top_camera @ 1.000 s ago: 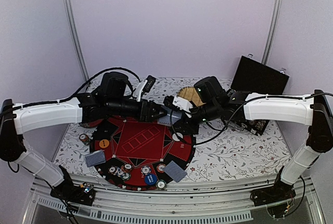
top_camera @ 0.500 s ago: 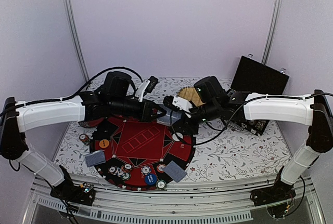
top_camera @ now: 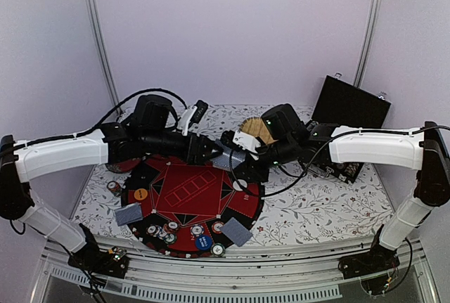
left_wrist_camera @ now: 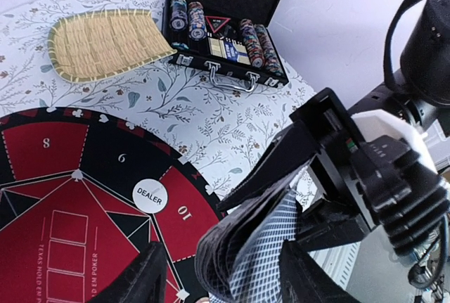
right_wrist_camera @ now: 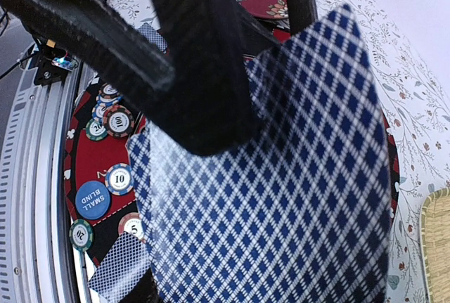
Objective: Distribute texas hold em gaming equipment
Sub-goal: Adjust the poker card in the face-down deck piles, then pick up the poker card from the face-down deck piles, then distribute the small blind button in the dealer area.
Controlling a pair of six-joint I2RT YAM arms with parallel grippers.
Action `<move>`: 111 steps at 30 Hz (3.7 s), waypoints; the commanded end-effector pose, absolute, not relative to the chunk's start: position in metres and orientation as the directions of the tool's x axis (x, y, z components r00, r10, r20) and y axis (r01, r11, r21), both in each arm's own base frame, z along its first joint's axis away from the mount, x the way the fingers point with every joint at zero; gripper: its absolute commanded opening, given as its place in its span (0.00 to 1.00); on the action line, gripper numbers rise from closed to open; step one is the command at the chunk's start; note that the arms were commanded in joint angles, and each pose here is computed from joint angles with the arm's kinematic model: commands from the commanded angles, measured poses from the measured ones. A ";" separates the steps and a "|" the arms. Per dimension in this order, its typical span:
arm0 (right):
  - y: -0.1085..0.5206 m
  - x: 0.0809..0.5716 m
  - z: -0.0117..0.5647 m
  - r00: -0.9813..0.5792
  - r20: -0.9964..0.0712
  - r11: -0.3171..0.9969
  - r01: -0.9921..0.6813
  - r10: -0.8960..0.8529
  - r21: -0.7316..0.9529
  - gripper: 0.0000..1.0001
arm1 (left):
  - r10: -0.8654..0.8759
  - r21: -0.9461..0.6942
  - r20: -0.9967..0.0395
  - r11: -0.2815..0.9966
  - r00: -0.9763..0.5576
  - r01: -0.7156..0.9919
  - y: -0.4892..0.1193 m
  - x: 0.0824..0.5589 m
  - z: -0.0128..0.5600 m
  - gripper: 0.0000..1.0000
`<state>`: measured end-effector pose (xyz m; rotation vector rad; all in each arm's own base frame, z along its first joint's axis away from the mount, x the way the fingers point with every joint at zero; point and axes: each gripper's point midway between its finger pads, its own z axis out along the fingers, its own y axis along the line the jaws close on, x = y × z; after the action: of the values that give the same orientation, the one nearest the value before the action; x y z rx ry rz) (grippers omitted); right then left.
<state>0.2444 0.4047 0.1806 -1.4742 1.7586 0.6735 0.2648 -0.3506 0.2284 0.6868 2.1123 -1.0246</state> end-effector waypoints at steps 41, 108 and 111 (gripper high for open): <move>0.369 0.278 0.182 -0.122 -0.804 0.324 -0.941 -0.582 -0.092 0.43 | -0.010 -0.515 -0.828 0.407 -0.561 0.754 -0.307 0.246 0.303 0.00; 0.322 0.290 0.205 -0.225 -0.805 0.455 -0.888 -0.548 -0.063 0.44 | 0.295 -0.479 -0.707 0.468 -0.642 0.743 -0.363 0.232 0.189 0.76; 0.336 0.282 0.206 -0.201 -0.811 0.423 -0.904 -0.549 -0.062 0.44 | 0.145 -0.465 -0.787 0.499 -0.600 0.731 -0.349 0.245 0.232 0.89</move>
<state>0.2937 0.3180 0.1894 -1.2157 1.9468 0.4965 0.2199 -0.3697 0.1923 0.9161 2.1502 -1.1487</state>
